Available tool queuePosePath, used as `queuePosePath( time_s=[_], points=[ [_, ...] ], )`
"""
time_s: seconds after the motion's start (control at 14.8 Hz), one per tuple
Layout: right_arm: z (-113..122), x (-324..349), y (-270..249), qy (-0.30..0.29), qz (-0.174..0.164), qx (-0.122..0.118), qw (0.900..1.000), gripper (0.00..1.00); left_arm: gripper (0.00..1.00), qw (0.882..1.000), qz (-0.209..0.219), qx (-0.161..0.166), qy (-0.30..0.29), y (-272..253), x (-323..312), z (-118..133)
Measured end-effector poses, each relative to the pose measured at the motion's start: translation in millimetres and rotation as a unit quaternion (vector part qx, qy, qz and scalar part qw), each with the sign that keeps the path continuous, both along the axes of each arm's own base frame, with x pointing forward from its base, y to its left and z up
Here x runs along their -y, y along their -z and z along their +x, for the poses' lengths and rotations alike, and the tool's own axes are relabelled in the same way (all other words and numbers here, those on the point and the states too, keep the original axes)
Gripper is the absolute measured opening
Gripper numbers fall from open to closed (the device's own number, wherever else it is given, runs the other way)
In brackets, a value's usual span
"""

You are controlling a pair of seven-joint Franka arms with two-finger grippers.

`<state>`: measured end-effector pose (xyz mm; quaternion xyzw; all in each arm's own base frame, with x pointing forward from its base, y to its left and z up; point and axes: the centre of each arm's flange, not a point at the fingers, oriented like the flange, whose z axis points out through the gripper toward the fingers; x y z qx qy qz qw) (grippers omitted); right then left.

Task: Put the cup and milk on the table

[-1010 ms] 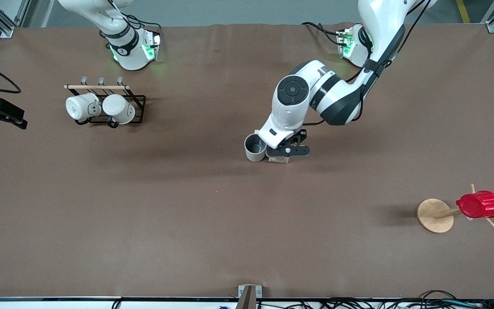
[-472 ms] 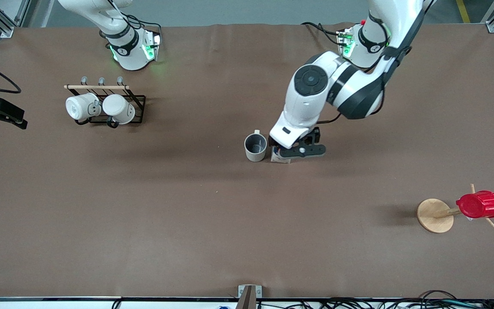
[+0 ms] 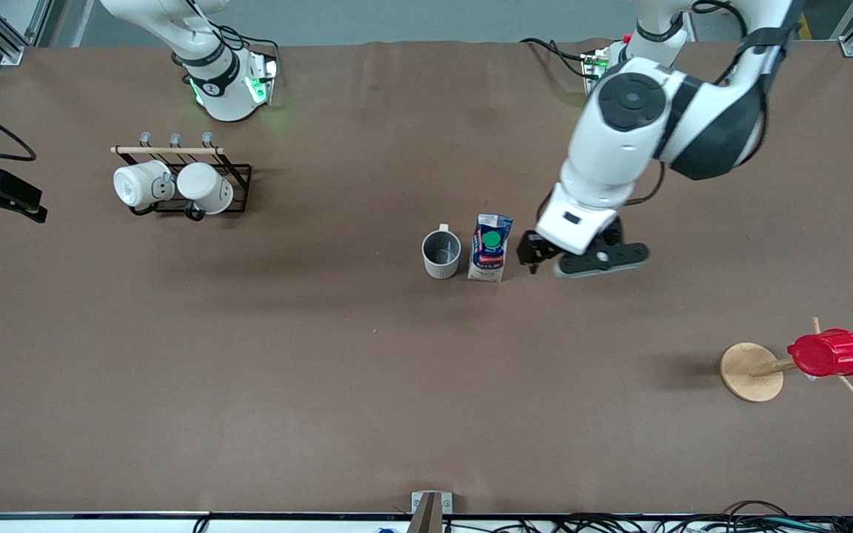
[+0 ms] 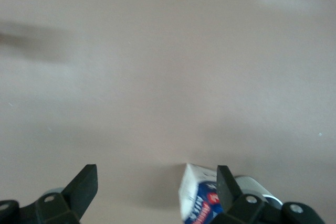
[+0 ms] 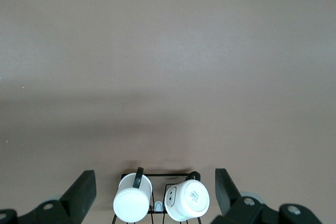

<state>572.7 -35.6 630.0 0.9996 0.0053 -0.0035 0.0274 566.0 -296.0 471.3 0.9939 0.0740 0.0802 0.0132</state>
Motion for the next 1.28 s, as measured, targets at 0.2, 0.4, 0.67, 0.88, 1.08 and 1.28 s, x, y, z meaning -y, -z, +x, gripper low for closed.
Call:
queuePosePath(
  time_s=[0.2, 0.4, 0.67, 0.88, 1.08, 1.28],
  points=[
    [0, 0, 0, 0.000, 0.002, 0.000, 1.000, 1.00, 1.00, 1.000, -0.012, -0.008, 0.018, -14, -55, 19],
    [0, -3, 0, 0.001, 0.021, 0.002, 1.000, 1.00, 1.00, 0.999, -0.008, -0.019, 0.043, -40, -87, 21],
    [0, -1, 0, 0.002, 0.022, 0.002, 1.000, 1.00, 1.00, 0.998, 0.005, -0.020, 0.053, -86, -102, 15],
    [0, -1, 0, 0.003, 0.022, 0.002, 1.000, 1.00, 1.00, 0.998, 0.009, -0.031, 0.059, -100, -126, 17],
    [0, -1, 0, 0.003, 0.022, 0.002, 1.000, 1.00, 1.00, 0.998, -0.005, -0.025, 0.049, -119, -151, 15],
    [0, -1, 0, 0.002, 0.022, 0.002, 1.000, 1.00, 1.00, 0.998, 0.001, -0.026, 0.049, -140, -162, -1]
  ],
)
